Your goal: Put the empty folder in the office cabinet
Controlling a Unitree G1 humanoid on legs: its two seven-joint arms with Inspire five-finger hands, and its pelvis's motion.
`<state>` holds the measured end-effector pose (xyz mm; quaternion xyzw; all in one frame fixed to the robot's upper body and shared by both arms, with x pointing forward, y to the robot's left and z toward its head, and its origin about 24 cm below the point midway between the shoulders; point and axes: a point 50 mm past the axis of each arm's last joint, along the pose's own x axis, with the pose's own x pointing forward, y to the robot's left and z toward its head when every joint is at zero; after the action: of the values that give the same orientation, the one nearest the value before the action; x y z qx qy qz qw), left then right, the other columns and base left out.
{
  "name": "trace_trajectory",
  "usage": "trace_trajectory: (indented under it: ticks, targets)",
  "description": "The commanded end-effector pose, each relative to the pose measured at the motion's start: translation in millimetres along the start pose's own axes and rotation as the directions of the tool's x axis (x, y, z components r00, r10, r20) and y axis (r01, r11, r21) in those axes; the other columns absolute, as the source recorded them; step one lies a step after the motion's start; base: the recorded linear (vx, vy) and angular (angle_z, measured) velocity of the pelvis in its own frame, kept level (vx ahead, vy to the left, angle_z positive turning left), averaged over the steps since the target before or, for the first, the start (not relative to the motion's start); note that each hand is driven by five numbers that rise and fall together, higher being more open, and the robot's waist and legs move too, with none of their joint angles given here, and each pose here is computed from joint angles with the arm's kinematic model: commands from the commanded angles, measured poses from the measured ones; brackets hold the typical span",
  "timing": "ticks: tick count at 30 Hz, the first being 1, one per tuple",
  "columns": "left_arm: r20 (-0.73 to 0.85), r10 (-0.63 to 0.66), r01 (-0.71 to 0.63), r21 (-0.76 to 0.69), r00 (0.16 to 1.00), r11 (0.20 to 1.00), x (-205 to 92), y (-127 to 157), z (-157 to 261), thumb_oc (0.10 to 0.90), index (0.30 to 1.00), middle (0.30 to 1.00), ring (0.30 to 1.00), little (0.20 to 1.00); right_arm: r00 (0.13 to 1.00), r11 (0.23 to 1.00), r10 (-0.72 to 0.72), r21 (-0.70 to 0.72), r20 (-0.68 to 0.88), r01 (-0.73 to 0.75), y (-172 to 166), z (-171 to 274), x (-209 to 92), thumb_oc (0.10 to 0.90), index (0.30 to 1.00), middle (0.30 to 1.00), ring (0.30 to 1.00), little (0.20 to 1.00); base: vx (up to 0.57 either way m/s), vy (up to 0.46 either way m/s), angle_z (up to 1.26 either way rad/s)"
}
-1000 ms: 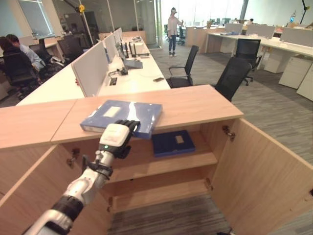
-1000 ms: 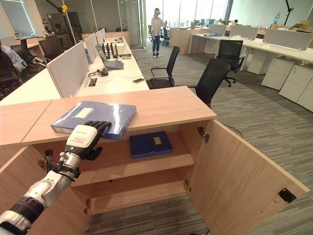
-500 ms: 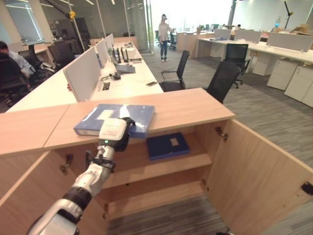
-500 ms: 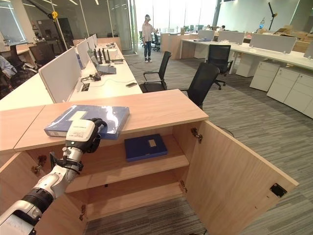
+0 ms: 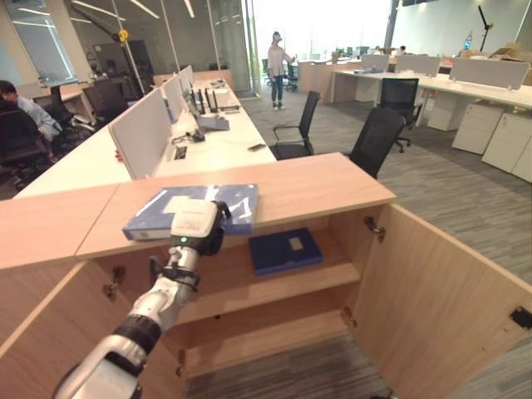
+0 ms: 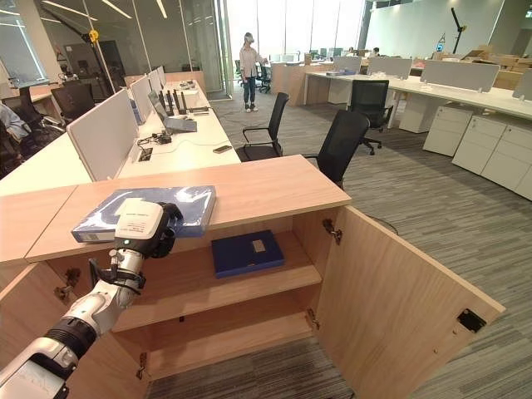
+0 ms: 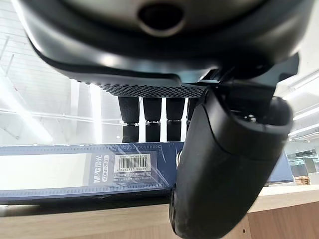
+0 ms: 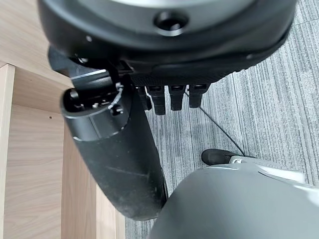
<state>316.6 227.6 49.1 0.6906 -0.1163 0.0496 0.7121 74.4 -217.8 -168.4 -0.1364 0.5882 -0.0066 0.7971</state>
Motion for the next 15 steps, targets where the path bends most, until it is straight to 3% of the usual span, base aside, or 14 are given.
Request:
trace_trajectory:
  ticks: [1,5,10,15]
  targets:
    - [-0.197,-0.137,0.136,-0.018,0.971,0.991,-15,-17,-37,0.400,0.300,0.300,0.300,0.300,0.999,0.998,-0.038,-0.043,0.023,0.039,-9,9,2,0.800,0.900,0.900,0.900,0.900,0.00,0.000,0.00]
    - [-0.194,-0.126,0.120,-0.042,0.973,0.992,-15,-16,-35,0.400,0.300,0.300,0.300,0.300,0.999,0.998,-0.039,-0.041,0.022,0.040,-10,9,2,0.800,0.900,0.900,0.900,0.900,0.00,0.000,0.00]
    - [0.020,0.089,-0.083,-0.194,0.996,0.978,0,29,10,0.400,0.300,0.300,0.300,0.300,0.999,0.999,-0.033,-0.013,0.030,0.034,-5,13,2,0.800,0.900,0.900,0.900,0.900,0.00,0.000,0.00]
    - [0.215,0.166,-0.099,-0.295,0.962,0.951,-10,56,45,0.400,0.300,0.300,0.300,0.300,0.999,1.000,-0.023,0.015,0.032,0.023,-3,16,3,0.800,0.900,0.900,0.900,0.900,0.00,0.001,0.03]
